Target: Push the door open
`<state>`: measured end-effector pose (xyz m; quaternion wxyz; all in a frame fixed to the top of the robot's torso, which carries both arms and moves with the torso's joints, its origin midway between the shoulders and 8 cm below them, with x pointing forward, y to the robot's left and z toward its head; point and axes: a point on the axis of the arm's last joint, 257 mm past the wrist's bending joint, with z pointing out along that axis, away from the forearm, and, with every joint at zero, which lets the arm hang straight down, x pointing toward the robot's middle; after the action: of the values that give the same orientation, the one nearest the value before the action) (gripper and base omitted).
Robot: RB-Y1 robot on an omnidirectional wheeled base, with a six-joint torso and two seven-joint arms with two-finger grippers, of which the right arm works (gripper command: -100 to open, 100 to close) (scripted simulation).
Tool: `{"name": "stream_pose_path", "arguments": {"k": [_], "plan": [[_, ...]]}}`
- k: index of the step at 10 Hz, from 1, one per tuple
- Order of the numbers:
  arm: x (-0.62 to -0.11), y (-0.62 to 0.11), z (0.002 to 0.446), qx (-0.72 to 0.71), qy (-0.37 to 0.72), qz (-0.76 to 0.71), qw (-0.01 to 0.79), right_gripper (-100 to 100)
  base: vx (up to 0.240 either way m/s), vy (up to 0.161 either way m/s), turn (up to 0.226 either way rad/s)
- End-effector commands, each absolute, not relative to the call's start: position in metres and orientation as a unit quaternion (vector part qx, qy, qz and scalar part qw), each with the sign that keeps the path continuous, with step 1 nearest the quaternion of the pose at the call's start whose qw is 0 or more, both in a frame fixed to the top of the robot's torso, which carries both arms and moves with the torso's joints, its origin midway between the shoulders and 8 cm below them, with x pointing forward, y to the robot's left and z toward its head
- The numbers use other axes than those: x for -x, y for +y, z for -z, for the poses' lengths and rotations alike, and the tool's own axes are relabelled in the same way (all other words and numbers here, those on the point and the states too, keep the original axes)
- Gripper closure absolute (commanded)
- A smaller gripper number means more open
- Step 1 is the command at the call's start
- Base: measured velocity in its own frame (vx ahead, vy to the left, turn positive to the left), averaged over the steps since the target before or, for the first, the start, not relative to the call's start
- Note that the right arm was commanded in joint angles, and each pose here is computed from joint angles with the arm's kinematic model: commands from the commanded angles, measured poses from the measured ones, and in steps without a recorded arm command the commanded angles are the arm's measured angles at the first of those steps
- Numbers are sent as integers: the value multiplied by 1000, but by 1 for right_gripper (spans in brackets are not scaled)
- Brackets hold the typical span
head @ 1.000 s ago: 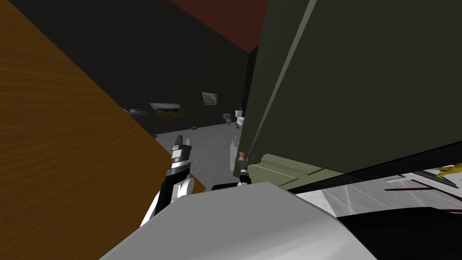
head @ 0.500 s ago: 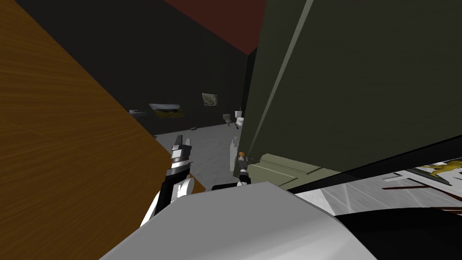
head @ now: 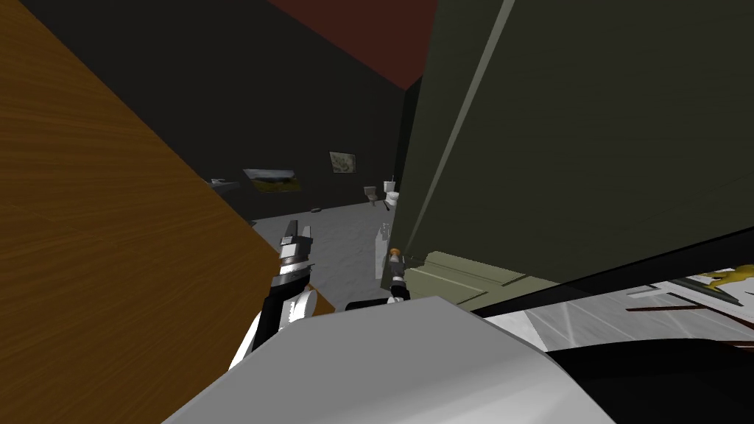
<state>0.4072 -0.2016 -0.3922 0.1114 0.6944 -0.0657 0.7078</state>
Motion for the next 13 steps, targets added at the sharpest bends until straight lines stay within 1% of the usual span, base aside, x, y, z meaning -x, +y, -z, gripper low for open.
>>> {"name": "stream_pose_path", "arguments": {"k": [1,4,6,13], "plan": [[-400,-233,394,-694,-72,-703,139,100,22,-8,-25],[-397,-236,407,-704,-61,-692,146,100,-1,1,20],[-400,-233,394,-694,-72,-703,139,100,-3,6,4],[-399,-240,393,-692,-78,-703,146,100,27,-1,-8]]}}
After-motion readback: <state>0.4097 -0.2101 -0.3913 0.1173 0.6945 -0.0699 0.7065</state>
